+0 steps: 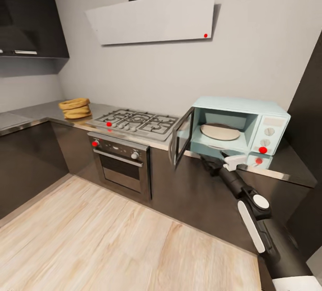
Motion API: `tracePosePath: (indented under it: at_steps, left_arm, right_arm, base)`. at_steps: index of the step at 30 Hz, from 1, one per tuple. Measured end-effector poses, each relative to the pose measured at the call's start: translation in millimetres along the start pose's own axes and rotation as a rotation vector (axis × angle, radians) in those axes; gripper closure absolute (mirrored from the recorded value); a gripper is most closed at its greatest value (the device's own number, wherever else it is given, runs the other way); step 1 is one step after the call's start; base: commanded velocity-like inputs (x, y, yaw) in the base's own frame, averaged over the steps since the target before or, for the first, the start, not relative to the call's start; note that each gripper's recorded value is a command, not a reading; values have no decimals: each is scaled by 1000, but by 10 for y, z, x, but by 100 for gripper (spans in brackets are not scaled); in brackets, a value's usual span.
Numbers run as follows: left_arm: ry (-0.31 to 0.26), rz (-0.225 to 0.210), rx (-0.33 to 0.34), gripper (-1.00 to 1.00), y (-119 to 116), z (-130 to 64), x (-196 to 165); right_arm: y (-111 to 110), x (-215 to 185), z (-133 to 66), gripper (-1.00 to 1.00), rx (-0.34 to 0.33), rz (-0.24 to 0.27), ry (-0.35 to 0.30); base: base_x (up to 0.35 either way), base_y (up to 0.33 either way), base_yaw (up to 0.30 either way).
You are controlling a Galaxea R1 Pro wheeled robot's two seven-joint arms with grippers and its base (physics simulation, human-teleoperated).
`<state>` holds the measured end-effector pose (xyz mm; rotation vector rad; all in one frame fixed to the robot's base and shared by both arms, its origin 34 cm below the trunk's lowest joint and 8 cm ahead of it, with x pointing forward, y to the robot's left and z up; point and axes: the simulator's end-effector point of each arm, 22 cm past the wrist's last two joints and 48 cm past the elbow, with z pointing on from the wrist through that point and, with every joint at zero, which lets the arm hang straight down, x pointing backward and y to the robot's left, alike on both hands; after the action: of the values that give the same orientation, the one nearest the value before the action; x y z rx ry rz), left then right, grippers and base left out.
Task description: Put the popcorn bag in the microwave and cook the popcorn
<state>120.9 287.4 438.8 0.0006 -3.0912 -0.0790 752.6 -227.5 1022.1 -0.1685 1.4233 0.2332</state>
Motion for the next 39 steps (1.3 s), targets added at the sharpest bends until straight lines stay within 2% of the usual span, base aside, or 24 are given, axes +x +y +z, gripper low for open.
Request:
tracePosePath:
  at_steps: [3,5,7,8,9,12,15,17,19,20,22,23,25,27,29,31,34,36,39]
  left_arm:
    - [-1,0,0,-100,3,0,-1]
    - [-1,0,0,-100,4,-1,-2]
    - [-1,0,-2,-100,12,-1,-2]
    - [-1,0,-2,-100,15,-1,-2]
    - [-1,0,-2,-100,14,-1,-2]
    - [-1,0,-2,-100,16,-1,-1]
    - [-1,0,-2,-100,16,-1,-2]
    - [-1,0,-2,-100,16,-1,-2]
    - [-2,0,-3,-100,20,-1,-3]
    - [-2,0,-4,-100,31,-1,-4]
    - [-2,0,-6,-100,45,-1,-5]
    - [-2,0,-6,-100,49,-1,-4]
    - [-2,0,-7,-100,53,-1,-5]
    - [-2,0,-7,-100,58,-1,-5]
    - [-2,0,-8,-100,59,0,-5]
    - [-2,0,-7,-100,57,-1,-5]
    - [-2,0,-7,-100,55,-1,-5]
    - [-2,0,-7,-100,53,-1,-4]
    - [-2,0,-8,-100,59,-1,-4]
  right_arm:
    - [-155,488,-26,-100,34,27,102]
    - [-351,1701,-298,-100,89,90,353]
    - [-417,2343,-585,-100,120,124,491]
    - [-462,2762,-838,-100,146,140,559]
    - [-480,3252,-1216,-100,173,160,663]
    - [-489,3802,-1807,-100,214,168,758]
    - [-365,4264,-2452,-100,241,201,901]
    - [-196,4651,-3257,-100,273,242,1082]
    - [-124,4749,-3536,-100,282,261,1152]
    - [-60,4813,-3741,-100,285,277,1207]
    - [102,4937,-4263,-100,292,318,1345]
    - [234,4998,-4709,-100,301,352,1467]
    - [366,5023,-5151,-100,308,380,1572]
    - [537,5033,-5533,-100,307,398,1638]
    - [867,5043,-5826,-100,285,425,1685]
    - [1104,5049,-5953,-100,275,434,1706]
    - [1098,5072,-5920,-100,296,395,1672]
    - [943,5092,-5820,-100,343,326,1609]
    - [813,5089,-5809,-100,391,274,1589]
  base:
    - [-84,0,0]
    - [-11,0,0]
    - [-3,0,0]
    - [-1,0,0]
    - [0,0,0]
    - [0,0,0]
    - [0,0,0]
    - [0,0,0]
    - [0,0,0]
    - [0,0,0]
    - [0,0,0]
    - [0,0,0]
    - [0,0,0]
    - [0,0,15]
    - [0,0,156]
    - [0,0,225]
    - [0,0,247]
    - [0,0,256]
    - [0,0,258]
